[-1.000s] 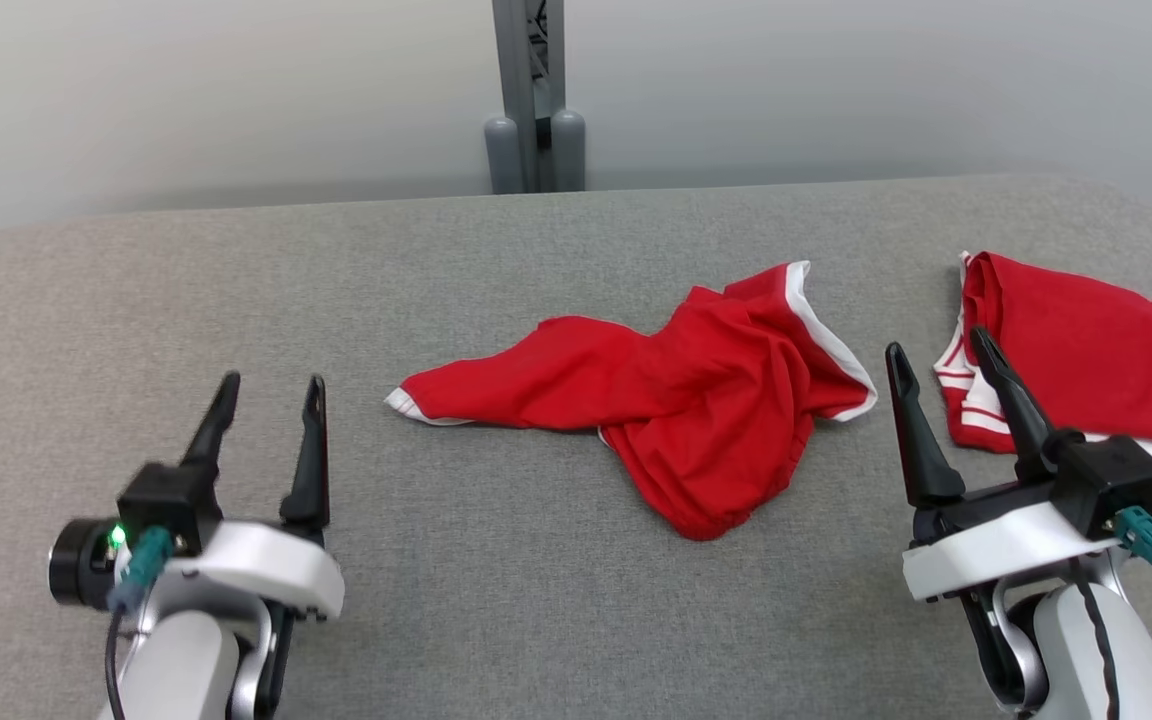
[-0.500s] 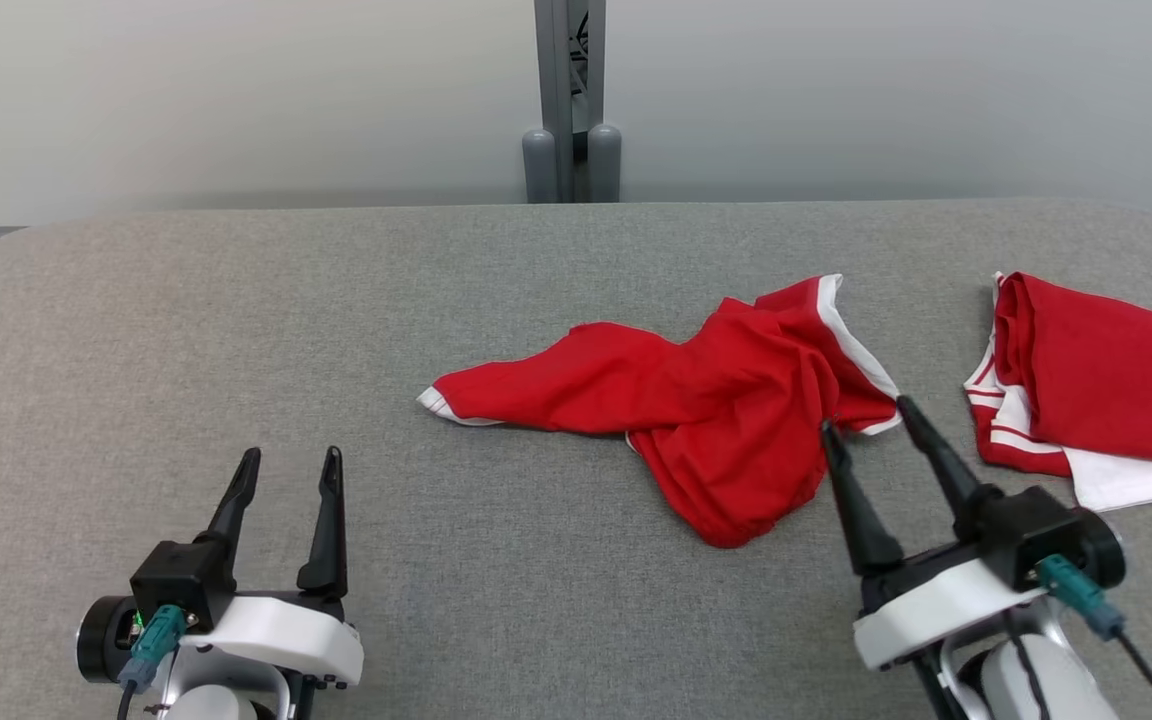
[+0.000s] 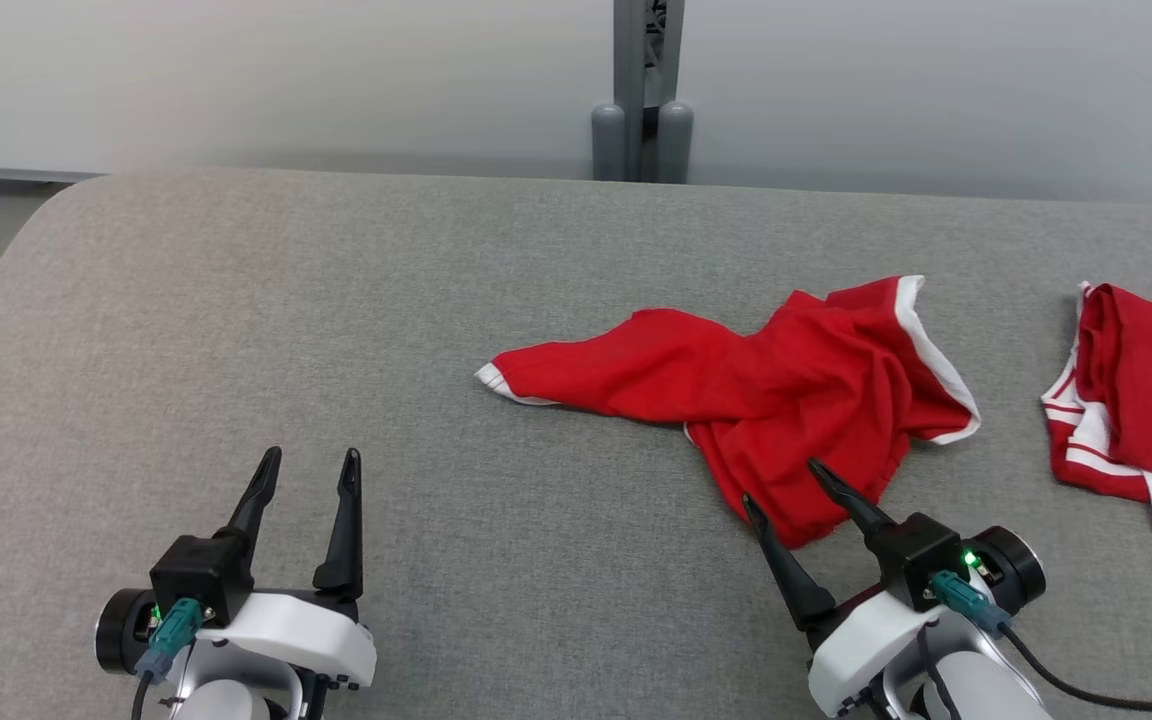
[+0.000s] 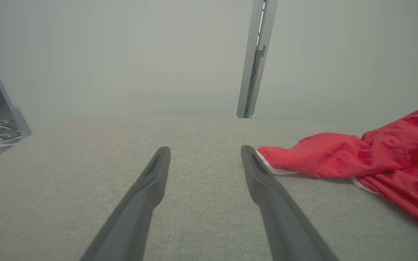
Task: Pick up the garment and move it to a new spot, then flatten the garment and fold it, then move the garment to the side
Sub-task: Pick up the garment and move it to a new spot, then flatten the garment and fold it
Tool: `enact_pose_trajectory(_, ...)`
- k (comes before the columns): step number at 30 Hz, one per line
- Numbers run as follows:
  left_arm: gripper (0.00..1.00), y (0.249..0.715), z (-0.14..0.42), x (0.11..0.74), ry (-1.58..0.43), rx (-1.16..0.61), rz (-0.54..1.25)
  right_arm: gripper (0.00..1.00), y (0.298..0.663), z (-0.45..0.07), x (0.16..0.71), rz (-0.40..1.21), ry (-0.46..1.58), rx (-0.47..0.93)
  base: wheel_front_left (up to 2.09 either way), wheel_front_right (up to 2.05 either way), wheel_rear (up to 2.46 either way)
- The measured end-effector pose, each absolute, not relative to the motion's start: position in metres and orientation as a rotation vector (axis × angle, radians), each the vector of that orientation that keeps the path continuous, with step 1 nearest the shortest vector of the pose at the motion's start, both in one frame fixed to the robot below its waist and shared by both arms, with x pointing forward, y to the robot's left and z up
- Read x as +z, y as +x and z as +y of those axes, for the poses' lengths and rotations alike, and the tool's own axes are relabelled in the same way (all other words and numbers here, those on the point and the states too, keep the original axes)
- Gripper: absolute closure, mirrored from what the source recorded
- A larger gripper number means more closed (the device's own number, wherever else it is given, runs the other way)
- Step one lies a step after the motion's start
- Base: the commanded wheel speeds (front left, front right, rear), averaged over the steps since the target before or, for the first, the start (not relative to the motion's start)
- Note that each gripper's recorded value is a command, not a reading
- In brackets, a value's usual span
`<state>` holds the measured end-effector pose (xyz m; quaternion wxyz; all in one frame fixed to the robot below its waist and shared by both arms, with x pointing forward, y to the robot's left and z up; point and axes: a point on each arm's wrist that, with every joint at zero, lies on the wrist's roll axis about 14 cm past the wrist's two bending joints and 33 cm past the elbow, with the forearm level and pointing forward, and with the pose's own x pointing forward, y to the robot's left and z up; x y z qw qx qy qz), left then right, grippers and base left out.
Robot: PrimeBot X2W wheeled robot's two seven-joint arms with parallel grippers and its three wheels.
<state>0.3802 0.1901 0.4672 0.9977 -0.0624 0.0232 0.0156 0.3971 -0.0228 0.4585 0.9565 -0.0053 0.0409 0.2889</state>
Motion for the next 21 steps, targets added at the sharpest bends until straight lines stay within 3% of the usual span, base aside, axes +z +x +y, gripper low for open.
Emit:
enact_pose_trajectory(12, 0.00, 0.368, 0.211, 0.458, -0.142, 0.105, 0.075, 0.00, 0.416, -0.019, 0.394, 0.280, -0.144, 0.621, 0.00, 0.00, 0.00)
enact_pose_trajectory(13, 0.00, 0.368, 0.212, 0.458, -0.141, 0.111, 0.077, 0.17, 0.418, -0.017, 0.392, 0.288, -0.147, 0.622, 0.00, 0.00, 0.00)
enact_pose_trajectory(14, 0.00, 0.368, 0.213, 0.458, -0.145, 0.115, 0.076, 0.96, 0.419, -0.015, 0.391, 0.291, -0.147, 0.623, 0.00, 0.00, 0.00)
enact_pose_trajectory(15, 0.00, 0.368, 0.214, 0.457, -0.145, 0.118, 0.078, 1.00, 0.421, -0.013, 0.392, 0.289, -0.145, 0.626, 0.00, 0.00, 0.00)
enact_pose_trajectory(21, 0.00, 0.371, 0.215, 0.460, -0.145, 0.124, 0.068, 1.00, 0.428, 0.006, 0.418, 0.210, -0.099, 0.655, 0.00, 0.00, 0.00)
